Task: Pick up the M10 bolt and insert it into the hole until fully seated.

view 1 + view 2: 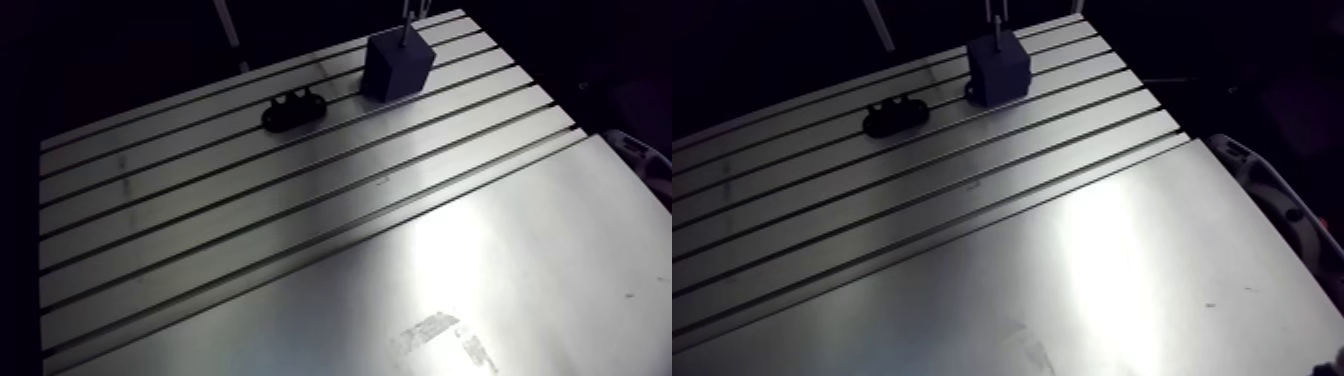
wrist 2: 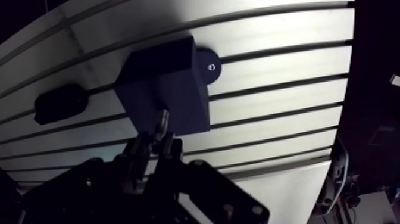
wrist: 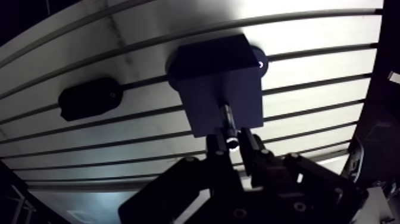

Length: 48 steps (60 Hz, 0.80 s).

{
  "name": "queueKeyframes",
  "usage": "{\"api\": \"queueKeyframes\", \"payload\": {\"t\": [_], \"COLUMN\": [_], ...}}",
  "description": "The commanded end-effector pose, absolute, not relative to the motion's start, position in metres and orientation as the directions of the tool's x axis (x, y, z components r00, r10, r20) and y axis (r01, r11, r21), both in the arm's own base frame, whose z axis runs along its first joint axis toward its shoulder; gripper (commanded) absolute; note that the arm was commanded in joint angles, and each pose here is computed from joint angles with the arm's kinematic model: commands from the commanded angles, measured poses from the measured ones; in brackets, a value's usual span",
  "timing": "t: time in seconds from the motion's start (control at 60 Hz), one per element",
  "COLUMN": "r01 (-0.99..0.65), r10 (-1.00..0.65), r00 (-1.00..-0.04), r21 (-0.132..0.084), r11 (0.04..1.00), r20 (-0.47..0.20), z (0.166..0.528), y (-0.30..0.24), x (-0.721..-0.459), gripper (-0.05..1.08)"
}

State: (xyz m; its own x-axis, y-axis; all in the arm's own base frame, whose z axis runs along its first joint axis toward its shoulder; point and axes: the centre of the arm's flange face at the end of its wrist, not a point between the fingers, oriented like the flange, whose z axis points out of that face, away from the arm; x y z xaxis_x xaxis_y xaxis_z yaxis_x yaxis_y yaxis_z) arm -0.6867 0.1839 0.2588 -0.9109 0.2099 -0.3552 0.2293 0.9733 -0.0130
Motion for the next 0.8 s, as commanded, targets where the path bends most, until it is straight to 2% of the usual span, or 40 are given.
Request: {"api": "queueKeyframes", "payload": {"t": [0.017,0.717,0.733,0.75,0.767,0.783,0.8], "r01": [0.229,0.231,0.234,0.235,0.235,0.234,0.234], "r10": [0.210,0.208,0.211,0.212,0.212,0.212,0.212], "r00": [-0.911,-0.904,-0.904,-0.904,-0.904,-0.904,-0.904], "r21": [-0.014,-0.018,-0.017,-0.017,-0.017,-0.017,-0.017], "r11": [0.973,0.973,0.972,0.972,0.972,0.972,0.972], "r20": [-0.356,-0.373,-0.373,-0.372,-0.372,-0.371,-0.371], "z": [0.258,0.247,0.247,0.248,0.248,0.248,0.248], "y": [0.184,0.183,0.183,0.184,0.184,0.183,0.183], "x": [-0.687,-0.684,-0.684,-0.684,-0.684,-0.685,-0.685], "gripper": [1.07,1.07,1.04,0.93,0.93,0.63,0.63]}}
